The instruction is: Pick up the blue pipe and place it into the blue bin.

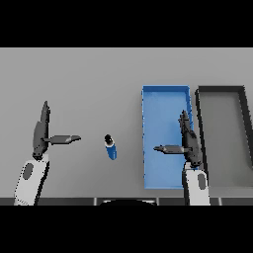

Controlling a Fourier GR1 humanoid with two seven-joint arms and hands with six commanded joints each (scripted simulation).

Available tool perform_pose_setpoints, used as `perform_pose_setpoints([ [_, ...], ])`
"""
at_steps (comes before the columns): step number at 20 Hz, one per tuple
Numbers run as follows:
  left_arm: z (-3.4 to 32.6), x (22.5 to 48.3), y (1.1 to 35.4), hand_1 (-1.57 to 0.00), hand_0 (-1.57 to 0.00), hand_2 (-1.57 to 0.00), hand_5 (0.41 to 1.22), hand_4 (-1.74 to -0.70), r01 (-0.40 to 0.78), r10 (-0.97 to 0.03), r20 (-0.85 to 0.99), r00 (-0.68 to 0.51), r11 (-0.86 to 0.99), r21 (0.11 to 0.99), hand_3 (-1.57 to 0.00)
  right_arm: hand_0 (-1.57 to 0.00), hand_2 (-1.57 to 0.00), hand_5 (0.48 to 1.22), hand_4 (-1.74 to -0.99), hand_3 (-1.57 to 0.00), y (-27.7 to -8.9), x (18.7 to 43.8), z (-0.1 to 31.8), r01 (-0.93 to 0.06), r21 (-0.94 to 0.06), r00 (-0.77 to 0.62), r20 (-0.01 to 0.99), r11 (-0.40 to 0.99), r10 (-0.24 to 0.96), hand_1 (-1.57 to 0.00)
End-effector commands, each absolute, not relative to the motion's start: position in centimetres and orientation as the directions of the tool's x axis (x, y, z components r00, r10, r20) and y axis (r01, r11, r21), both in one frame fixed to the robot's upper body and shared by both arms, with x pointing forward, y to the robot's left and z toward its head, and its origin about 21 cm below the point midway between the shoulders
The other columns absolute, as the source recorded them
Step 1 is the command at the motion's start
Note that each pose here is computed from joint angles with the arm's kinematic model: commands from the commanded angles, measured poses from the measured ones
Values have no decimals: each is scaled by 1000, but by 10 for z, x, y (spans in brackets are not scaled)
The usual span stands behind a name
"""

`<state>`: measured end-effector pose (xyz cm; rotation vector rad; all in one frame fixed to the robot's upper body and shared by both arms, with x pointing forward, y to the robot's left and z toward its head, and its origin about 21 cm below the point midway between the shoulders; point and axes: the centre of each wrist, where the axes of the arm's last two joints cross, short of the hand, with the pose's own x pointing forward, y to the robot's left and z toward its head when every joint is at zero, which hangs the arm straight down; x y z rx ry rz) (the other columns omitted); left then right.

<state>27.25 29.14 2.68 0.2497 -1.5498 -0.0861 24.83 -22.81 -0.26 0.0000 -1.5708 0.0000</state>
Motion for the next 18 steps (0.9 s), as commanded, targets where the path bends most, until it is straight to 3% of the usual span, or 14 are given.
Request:
perform_pose_setpoints([
  [1, 27, 272, 291, 1, 1, 1, 605, -1186, -102, -212, 977, 18, 972, 212, 1, 1, 1, 598, -1254, 1, -229, 248, -3, 1, 0, 0, 1000, 1000, 0, 1],
  [6, 27, 270, 286, 1, 1, 1, 605, -1186, -95, -214, 977, 5, 972, 213, 1, 1, 1, 598, -1254, 1, -232, 247, -4, -1, 4, 5, 1000, 1000, -4, 1],
  [8, 27, 259, 314, 1, 1, 1, 606, -1188, 105, -272, 962, -3, 957, 271, 1, 1, 1, 597, -1255, 1, -248, 228, -4, -73, -192, -52, 981, 979, 189, 1],
  [10, 26, 255, 324, 1, 1, 1, 604, -1189, 184, -292, 956, -12, 940, 289, 1, 1, 1, 598, -1249, 1, -251, 218, 2, -100, -269, -83, 962, 958, 262, 1],
  [14, 28, 253, 328, 1, 1, 1, 605, -1170, 268, -311, 949, -40, 912, 311, 1, 1, 1, 595, -1228, 1, -249, 216, 7, -122, -299, -55, 954, 947, 294, 1],
  [18, 29, 240, 314, 1, 1, 1, 584, -1181, 453, -318, 947, -36, 840, 299, 1, 1, 1, 601, -1228, 1, -250, 218, 5, -140, -293, -67, 956, 946, 286, 1],
])
